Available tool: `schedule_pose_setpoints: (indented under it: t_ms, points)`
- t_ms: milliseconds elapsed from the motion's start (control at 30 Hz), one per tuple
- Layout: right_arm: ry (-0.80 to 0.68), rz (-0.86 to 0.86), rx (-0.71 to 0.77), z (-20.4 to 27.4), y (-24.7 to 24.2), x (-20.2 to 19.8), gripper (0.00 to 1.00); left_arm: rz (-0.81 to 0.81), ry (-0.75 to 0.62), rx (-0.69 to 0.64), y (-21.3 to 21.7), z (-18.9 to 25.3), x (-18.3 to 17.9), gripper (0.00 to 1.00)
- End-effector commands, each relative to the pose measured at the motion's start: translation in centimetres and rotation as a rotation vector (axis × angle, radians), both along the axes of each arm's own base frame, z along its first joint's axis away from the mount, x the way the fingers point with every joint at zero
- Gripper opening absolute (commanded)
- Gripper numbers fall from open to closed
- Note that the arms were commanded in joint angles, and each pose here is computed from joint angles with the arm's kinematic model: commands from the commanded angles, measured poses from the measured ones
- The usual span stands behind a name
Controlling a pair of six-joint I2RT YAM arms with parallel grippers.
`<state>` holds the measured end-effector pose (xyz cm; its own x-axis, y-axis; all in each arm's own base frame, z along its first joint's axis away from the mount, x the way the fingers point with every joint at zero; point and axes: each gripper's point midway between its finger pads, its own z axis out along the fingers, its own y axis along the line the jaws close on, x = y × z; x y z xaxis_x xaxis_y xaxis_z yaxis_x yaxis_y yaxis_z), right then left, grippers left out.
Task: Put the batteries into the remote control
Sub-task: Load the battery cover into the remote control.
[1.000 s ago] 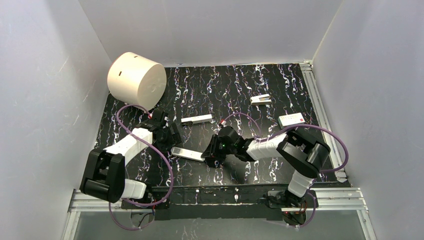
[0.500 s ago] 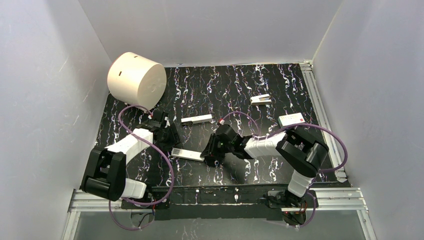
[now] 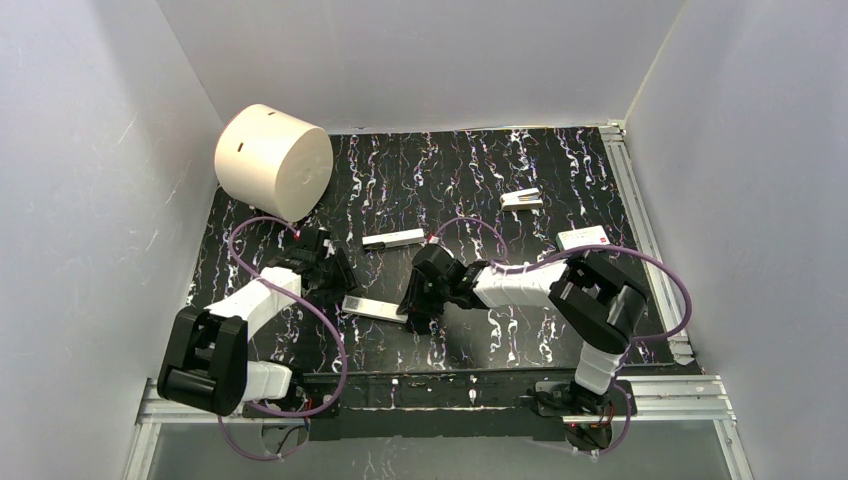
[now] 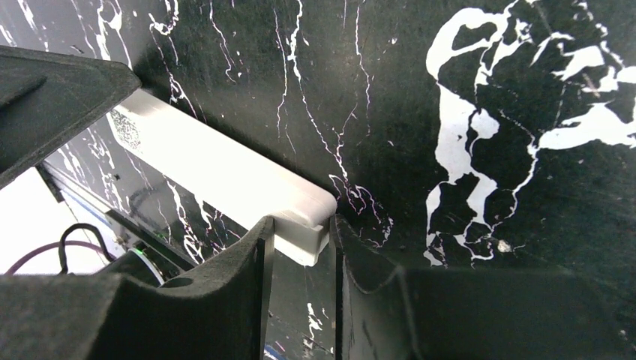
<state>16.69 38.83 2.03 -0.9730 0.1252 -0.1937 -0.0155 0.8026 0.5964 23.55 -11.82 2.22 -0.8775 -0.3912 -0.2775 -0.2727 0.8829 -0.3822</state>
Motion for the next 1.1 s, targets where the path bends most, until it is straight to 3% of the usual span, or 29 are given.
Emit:
schedule_pose_setpoints:
  t_ms: [0,433,833,1067]
  points:
    - [0.013,0.001,-0.153,-6.6,0.7,-2.1,0.33,0.012,0.183,-0.003,0.3,-3.4,-5.0,0.50]
    - [0.034,0.074,-0.270,-9.8,3.5,-3.5,0.33,0.021,0.194,-0.047,-0.2,-4.3,-5.9,0.48]
    - [0.026,0.032,-0.373,-11.5,3.4,-3.1,0.52,0.044,0.188,-0.053,-0.2,-4.2,-6.0,0.48]
    - [-0.064,0.006,-0.375,-9.4,2.2,-1.5,0.62,0.040,0.169,-0.018,0.2,-3.4,-5.2,0.51]
